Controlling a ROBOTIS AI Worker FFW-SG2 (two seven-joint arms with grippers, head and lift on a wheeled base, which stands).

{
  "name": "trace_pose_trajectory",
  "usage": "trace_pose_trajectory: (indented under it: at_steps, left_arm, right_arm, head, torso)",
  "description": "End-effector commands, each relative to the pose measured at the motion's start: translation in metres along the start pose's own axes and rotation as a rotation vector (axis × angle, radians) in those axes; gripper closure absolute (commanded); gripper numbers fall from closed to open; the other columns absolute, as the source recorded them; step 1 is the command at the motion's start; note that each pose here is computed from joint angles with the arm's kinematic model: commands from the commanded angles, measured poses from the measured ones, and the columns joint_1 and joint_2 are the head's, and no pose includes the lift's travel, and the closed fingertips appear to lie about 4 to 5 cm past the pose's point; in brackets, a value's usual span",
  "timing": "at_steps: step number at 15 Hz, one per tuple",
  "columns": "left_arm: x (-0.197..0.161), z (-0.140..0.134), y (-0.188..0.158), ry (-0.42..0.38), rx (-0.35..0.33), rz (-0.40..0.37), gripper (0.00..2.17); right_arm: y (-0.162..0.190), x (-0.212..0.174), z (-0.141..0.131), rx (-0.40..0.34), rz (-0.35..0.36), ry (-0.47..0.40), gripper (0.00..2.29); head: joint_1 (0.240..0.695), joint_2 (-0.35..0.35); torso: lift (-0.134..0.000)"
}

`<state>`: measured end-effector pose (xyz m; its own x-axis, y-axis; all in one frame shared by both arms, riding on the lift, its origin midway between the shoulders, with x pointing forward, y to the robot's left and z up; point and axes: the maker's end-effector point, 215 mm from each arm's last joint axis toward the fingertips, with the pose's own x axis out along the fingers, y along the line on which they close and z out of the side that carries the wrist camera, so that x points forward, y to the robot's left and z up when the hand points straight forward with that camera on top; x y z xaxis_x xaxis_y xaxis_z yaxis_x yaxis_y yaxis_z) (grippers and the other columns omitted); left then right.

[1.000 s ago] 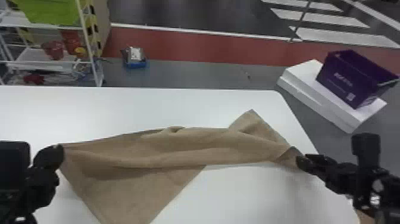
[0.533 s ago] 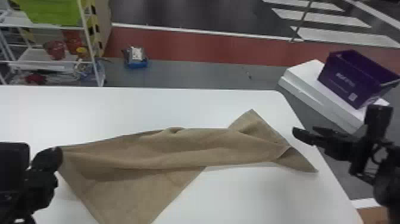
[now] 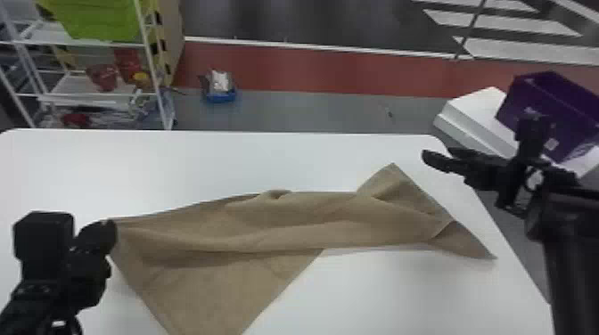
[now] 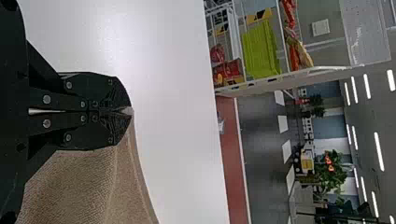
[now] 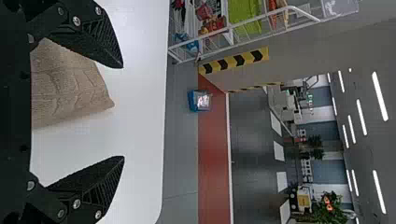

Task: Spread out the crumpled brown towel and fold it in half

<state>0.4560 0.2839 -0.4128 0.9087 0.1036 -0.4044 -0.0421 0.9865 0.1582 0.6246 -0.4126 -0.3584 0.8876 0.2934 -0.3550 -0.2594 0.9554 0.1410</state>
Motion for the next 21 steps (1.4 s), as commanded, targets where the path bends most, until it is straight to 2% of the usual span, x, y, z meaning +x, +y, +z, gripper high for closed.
trace_pose_trajectory:
  at_steps: [1,3,8,11,15,21]
  left_arm:
    - [0.002,-0.004,-0.001,0.007,0.001,-0.002,1.44]
    - [0.003,-0.007,0.001,0.006,0.002,0.0,1.44]
    - [0.004,-0.007,0.0,0.001,0.002,-0.002,1.44]
    - [0.005,-0.004,0.002,-0.014,0.005,0.0,1.44]
    - [0.006,-0.004,0.001,-0.013,0.006,-0.003,1.44]
    - [0.006,-0.004,0.0,-0.022,0.006,-0.008,1.44]
  right_arm:
    - [0.01,0.025,0.003,-0.037,0.015,0.018,0.29]
    - [0.015,0.045,-0.007,-0.104,-0.008,0.062,0.29]
    - [0.028,0.078,-0.028,-0.188,-0.011,0.127,0.29]
    - [0.031,0.08,-0.037,-0.208,-0.009,0.153,0.29]
    - [0.015,0.078,-0.054,-0.224,-0.046,0.206,0.29]
    - [0.007,0.081,-0.063,-0.261,-0.062,0.221,0.29]
  head:
    - [0.695,-0.133]
    - [0.695,-0.123]
    - [0.695,-0.089]
    - [0.695,-0.075]
    - [0.695,-0.072]
    - [0.695,-0.094]
  torso:
    - [-0.124]
    - [-0.124]
    - [-0.124]
    - [-0.124]
    - [-0.124]
    - [-0.124]
